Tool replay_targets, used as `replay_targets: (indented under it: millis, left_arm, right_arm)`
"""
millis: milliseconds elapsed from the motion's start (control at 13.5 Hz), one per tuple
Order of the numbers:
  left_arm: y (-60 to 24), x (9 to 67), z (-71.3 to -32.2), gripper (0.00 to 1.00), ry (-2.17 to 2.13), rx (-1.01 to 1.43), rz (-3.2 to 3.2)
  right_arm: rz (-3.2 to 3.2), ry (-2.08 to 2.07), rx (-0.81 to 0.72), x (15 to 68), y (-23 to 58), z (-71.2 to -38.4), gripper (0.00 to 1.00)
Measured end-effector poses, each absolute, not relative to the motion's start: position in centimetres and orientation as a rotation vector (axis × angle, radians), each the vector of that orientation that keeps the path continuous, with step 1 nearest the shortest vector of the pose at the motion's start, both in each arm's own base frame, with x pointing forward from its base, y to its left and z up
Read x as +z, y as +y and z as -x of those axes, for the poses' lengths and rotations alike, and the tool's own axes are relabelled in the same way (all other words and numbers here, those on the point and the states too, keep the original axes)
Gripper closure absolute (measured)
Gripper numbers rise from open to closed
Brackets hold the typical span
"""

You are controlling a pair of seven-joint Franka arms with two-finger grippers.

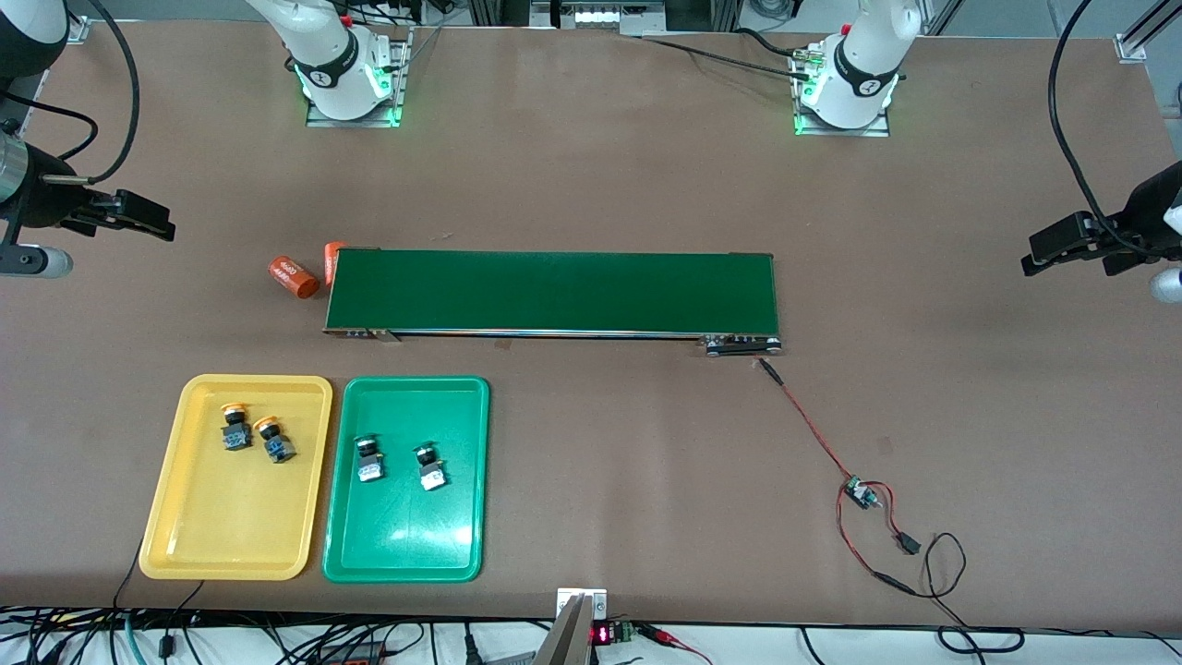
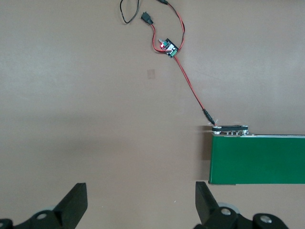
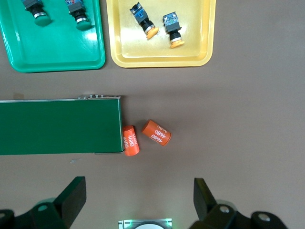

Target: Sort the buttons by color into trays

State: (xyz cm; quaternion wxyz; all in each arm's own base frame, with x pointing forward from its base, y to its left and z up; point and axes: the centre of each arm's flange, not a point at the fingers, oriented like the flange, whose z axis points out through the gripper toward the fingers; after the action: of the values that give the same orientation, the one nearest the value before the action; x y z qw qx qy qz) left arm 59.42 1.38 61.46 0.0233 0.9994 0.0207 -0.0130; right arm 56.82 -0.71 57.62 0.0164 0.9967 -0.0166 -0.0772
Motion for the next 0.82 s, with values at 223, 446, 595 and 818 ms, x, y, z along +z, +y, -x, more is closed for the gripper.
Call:
replay_targets:
  millis: [223, 446, 595, 818]
  left_arm:
    - [1.3, 61.9, -59.2, 0.0, 0.063, -0.034, -3.095]
    - [1.3, 62.0, -59.1, 0.0, 0.062, -0.033, -3.095]
    - [1.3, 62.0, -59.1, 0.0, 0.062, -0.034, -3.095]
    - [1.3, 62.0, -59.1, 0.0, 0.062, -0.034, -3.095]
  right_arm:
    - [-3.098, -0.009, -0.27, 58.2, -0.7, -56.1, 0.0]
    - [-3.096, -0.002, -0.267, 59.4, -0.5, -54.6, 0.0]
    - [-3.095, 0.0, -0.276, 59.2, -0.4, -54.3, 0.0]
    - [-3.095, 0.0, -0.286, 58.7, -0.4, -54.4, 0.0]
